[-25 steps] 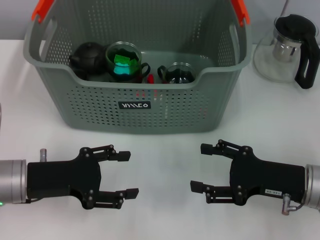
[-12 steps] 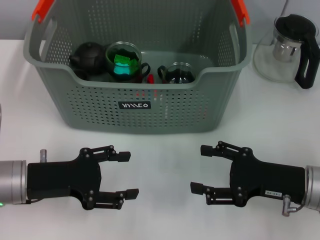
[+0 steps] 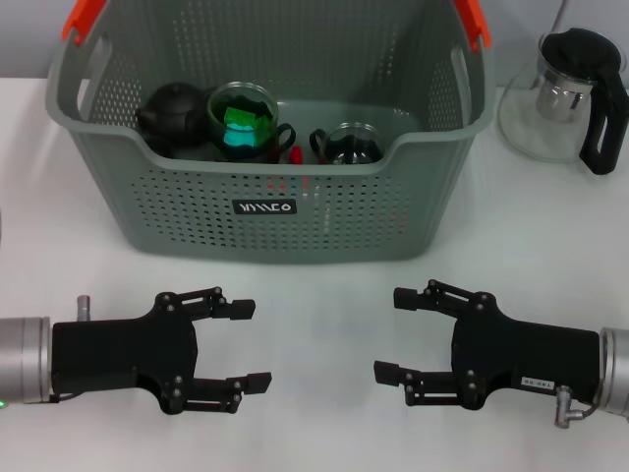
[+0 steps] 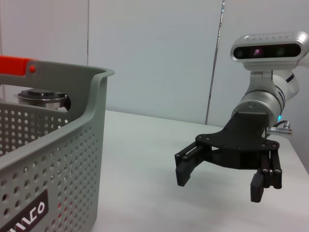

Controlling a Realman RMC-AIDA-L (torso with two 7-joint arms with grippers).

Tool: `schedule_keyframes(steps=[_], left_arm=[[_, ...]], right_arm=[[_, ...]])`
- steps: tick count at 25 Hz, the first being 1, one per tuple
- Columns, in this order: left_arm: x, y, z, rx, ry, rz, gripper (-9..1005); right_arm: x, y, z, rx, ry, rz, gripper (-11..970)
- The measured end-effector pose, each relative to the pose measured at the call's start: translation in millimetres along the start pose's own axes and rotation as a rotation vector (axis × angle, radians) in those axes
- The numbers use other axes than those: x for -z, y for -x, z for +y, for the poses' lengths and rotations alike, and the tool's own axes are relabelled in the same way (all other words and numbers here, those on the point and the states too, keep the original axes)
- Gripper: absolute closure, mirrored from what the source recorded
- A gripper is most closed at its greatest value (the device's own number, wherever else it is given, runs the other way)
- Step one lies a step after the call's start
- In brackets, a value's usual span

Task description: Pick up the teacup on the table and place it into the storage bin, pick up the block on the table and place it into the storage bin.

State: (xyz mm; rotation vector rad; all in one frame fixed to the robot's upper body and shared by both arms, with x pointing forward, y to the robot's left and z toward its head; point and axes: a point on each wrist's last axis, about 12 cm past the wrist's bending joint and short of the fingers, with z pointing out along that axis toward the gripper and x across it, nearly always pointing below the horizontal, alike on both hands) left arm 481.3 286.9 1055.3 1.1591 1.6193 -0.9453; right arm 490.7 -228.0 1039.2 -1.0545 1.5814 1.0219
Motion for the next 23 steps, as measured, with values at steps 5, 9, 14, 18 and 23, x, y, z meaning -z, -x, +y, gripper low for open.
schedule_keyframes(steps=[5, 9, 14, 18, 23], left_arm=[[0.0, -0.1, -0.1, 0.001, 0.000, 0.000, 167], [0.2, -0.2, -0.1, 0.000, 0.001, 0.000, 167], [0.4, -0.2, -0.1, 0.000, 0.001, 0.001, 167], [0.6, -0.1, 0.0, -0.001, 0.002, 0.002, 167], [0.6, -0.1, 0.0, -0.001, 0.002, 0.002, 167]], right_arm=[[-0.3, -0.1, 0.3, 0.000, 0.002, 0.001, 15], [-0.3, -0.5, 0.6, -0.001, 0.003, 0.002, 16], [-0.2, -0.8, 0.8, -0.002, 0.003, 0.002, 16], [-0.1, -1.0, 0.7, -0.003, 0.001, 0.003, 17], [-0.1, -1.1, 0.6, -0.003, 0.000, 0.004, 15]])
